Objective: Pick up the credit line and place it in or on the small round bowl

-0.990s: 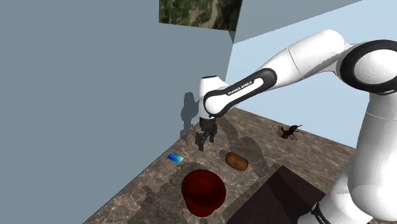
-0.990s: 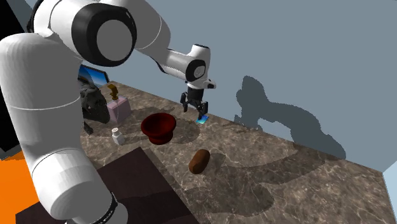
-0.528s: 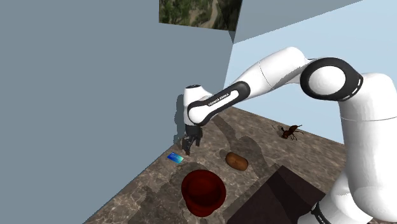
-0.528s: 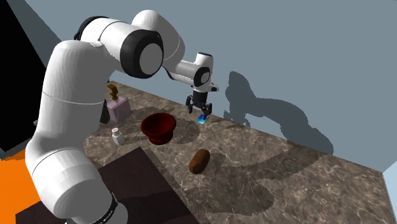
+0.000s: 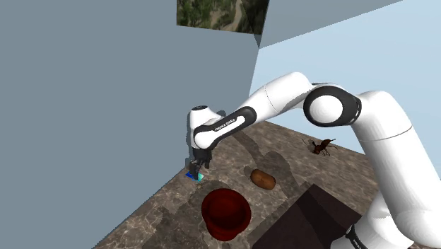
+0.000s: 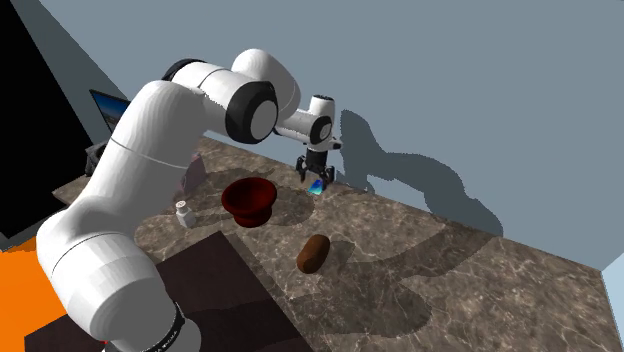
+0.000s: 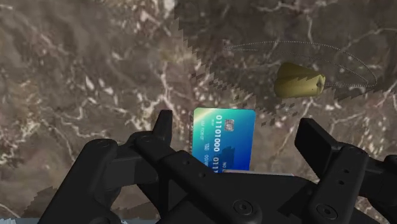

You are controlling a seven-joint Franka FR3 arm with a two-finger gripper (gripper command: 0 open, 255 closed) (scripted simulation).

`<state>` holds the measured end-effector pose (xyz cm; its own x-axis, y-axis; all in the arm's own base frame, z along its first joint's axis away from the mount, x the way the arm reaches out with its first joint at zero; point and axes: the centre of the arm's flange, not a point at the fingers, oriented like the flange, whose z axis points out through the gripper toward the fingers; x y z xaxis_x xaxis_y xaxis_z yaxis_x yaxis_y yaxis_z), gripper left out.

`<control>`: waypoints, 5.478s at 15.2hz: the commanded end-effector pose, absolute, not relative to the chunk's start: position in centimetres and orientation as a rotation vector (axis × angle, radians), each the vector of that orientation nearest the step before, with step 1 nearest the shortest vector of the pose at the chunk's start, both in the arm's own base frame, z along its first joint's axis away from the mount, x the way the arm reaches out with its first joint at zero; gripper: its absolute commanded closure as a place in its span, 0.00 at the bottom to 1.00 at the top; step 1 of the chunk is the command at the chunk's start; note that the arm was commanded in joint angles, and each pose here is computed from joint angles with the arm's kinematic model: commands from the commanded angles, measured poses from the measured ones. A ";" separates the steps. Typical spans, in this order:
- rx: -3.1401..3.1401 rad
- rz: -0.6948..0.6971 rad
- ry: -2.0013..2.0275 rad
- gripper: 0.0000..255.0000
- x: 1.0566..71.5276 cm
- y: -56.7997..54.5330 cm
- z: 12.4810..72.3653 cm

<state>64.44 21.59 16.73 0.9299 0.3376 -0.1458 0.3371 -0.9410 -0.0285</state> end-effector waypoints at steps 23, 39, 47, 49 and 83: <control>-3.083 0.232 -0.541 1.00 64.2 21.4 14.3; -3.083 0.232 -0.541 1.00 64.2 21.4 22.7; -3.083 0.232 -0.541 1.00 64.2 21.4 27.0; -3.083 0.232 -0.541 1.00 64.2 21.4 28.0; -3.083 0.232 -0.541 1.00 36.7 26.0 28.4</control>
<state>36.69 25.95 28.98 0.9296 0.3386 -0.1456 0.3383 -0.9406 -0.0279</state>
